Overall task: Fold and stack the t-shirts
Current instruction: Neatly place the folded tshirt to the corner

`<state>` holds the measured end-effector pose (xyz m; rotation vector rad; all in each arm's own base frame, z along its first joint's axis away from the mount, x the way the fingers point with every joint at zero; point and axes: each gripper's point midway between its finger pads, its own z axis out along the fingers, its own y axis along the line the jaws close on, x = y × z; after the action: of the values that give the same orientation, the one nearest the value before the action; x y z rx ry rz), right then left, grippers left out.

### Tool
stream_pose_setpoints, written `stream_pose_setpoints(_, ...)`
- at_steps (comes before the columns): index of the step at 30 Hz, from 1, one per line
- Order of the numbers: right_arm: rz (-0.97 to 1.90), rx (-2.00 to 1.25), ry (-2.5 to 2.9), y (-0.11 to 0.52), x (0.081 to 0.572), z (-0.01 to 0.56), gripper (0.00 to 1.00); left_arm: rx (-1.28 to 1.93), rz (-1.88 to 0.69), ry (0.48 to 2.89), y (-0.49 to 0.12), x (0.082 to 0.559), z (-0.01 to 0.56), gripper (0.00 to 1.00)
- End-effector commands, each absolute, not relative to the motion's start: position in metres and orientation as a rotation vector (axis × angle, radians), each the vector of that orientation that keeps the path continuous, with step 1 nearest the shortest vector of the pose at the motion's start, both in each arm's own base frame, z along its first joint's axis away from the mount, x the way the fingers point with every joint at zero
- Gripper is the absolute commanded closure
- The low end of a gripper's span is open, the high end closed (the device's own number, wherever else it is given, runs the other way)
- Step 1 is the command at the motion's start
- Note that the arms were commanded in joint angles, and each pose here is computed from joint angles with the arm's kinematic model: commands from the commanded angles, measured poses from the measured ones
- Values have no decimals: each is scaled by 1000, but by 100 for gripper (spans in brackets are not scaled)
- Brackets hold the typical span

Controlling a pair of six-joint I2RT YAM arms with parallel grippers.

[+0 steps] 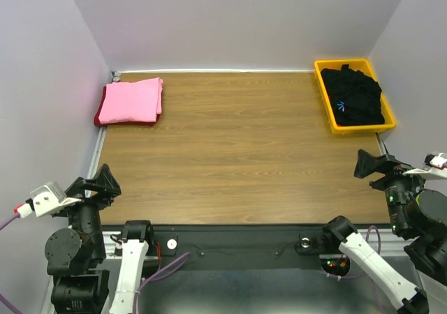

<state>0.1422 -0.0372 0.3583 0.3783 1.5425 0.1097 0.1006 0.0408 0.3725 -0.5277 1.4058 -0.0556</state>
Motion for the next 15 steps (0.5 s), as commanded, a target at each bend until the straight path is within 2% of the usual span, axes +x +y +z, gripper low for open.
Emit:
stream_pose_setpoints(1,111,342,1512,-35,145,370,0,-570,-76,1367,43,98,371,16)
stream_pose_setpoints(15,123,330,1506,-30,148,369,0,-595,-83,1385,44,108,361,16)
